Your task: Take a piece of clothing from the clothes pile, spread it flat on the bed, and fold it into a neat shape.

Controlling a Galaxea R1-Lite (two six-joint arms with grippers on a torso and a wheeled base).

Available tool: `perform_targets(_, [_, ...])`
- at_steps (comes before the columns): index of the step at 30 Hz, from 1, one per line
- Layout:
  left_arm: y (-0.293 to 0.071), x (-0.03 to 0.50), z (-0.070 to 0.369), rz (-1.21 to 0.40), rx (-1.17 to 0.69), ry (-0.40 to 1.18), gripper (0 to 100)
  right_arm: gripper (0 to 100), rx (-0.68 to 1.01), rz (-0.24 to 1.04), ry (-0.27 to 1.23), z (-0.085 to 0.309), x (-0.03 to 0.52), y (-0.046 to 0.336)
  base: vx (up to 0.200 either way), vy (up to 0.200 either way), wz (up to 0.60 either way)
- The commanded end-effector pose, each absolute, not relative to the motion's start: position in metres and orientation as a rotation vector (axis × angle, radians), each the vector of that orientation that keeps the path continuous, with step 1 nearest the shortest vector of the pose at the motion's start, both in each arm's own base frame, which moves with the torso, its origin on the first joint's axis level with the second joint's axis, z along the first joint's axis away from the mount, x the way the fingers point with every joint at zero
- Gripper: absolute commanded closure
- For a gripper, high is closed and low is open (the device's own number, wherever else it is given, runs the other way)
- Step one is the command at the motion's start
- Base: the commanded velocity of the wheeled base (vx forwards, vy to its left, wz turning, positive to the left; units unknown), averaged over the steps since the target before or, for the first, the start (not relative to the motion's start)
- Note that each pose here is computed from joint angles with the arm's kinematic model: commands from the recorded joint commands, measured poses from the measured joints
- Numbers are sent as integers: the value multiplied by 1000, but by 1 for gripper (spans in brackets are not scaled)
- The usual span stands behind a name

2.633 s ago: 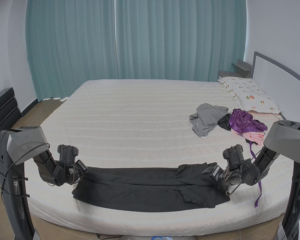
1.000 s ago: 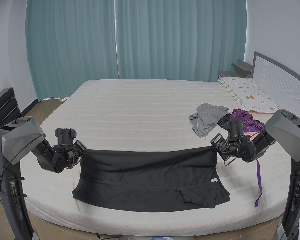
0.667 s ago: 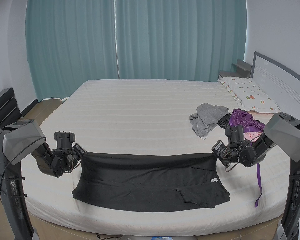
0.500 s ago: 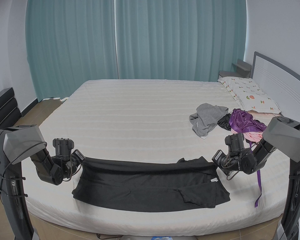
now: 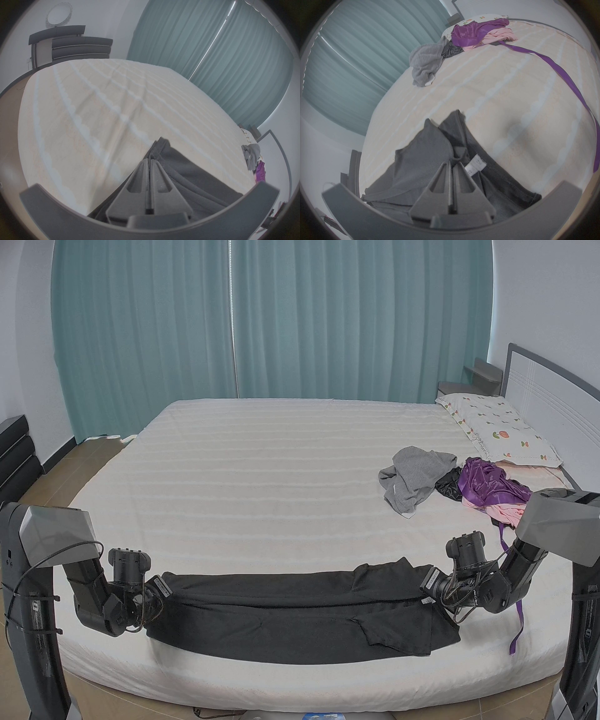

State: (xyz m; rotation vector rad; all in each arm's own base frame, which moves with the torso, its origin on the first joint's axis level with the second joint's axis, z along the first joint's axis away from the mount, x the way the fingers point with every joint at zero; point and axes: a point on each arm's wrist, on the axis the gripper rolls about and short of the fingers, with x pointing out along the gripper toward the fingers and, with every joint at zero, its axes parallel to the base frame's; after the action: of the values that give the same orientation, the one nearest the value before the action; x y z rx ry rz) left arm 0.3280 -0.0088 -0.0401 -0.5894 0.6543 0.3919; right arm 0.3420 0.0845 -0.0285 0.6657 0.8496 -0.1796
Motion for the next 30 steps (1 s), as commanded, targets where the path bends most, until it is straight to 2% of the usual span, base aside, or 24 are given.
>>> perform_targets(1, [-8,324,-43,400,-586,673,100,100,666,-177,847,-27,341,85,0,0,0])
perform_targets(12, [-8,316,-46,408,-584,693,100,100,682,-144,872,-23,336,84,0,0,0])
perform_targets(13, [-8,316,-46,399,-587,696,0,100,670,-143,888,-27,333,86,0,0,0])
perform_targets(14, [-8,317,-45,398,-591,694,0,0,669,-142,890,-28,333,86,0,0,0])
perform_targets(19, [-7,318,-32,386,-604,656,0,0,690,-122,854,-16,338,84,0,0,0])
perform_targets(20, [-6,322,-22,373,-618,620,0,0,725,-86,822,0,341,79,0,0,0])
perform_targets(24, [0,340,-3,311,-660,549,0,0,790,-31,779,16,354,63,0,0,0])
perform_targets(30, [6,371,6,228,-705,583,0,0,848,-54,794,1,367,45,0,0,0])
